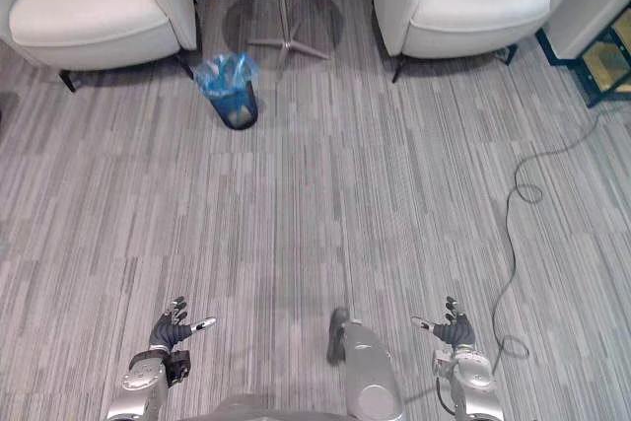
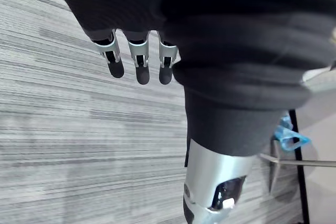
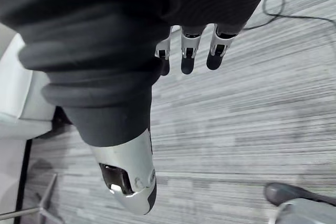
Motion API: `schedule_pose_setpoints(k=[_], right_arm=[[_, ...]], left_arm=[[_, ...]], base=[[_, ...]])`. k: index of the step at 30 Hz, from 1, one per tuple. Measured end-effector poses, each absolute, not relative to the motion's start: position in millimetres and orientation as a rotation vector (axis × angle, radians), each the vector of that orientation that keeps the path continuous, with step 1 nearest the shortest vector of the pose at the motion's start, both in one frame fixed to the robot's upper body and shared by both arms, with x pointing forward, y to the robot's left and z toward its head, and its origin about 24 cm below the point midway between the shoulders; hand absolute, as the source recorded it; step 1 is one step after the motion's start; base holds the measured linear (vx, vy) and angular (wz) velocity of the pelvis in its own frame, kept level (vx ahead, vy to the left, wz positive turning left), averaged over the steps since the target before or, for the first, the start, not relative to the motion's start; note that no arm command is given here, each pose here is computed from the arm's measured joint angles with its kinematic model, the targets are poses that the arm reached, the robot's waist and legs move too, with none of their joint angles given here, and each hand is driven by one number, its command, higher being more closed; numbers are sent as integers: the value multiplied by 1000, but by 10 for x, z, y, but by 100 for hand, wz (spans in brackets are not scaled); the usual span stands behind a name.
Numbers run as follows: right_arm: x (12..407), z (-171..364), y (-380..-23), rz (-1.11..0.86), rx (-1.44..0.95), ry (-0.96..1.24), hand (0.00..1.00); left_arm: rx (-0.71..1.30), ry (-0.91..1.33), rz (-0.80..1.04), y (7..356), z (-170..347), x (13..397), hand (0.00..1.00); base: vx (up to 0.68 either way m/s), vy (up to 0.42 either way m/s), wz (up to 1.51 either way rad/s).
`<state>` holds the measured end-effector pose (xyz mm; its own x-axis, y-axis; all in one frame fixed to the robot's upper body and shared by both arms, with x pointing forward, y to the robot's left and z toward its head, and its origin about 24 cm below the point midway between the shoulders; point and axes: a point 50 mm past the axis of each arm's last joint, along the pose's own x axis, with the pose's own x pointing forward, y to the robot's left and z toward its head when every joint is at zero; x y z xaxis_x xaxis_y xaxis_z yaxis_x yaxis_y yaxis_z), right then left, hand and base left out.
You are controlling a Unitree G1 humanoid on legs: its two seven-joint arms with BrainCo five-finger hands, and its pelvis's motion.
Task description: Gather rubbish on tea table into small bin, then transfer packed bag to large trash can.
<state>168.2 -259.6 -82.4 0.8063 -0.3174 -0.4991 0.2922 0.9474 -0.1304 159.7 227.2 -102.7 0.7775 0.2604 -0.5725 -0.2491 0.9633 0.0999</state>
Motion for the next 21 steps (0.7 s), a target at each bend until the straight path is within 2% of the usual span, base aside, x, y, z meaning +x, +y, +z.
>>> schedule_pose_setpoints(k=[3, 9, 15, 18, 21], right_arm=[[1773, -794, -2607, -336, -33, 524, 0], [1610, -975, -2581, -353, -18, 623, 0], [1543, -1071, -2570, -346, -40, 693, 0], [1602, -1058, -2614, -345, -60, 694, 0], [1465, -1107, -2714, -372, -79, 744, 0]], left_arm=[[-2, 611, 270, 2203, -1021, 1592, 0], [-3, 706, 307, 2254, -1151, 1262, 0], [10, 681, 287, 2267, -1116, 1424, 0], [10, 651, 297, 2326, -1068, 1522, 0], [10, 695, 324, 2354, -1137, 1449, 0]], base=[[545, 18, -33], [659, 187, -48], [667, 84, 14], [642, -79, 34], [628, -173, 52]])
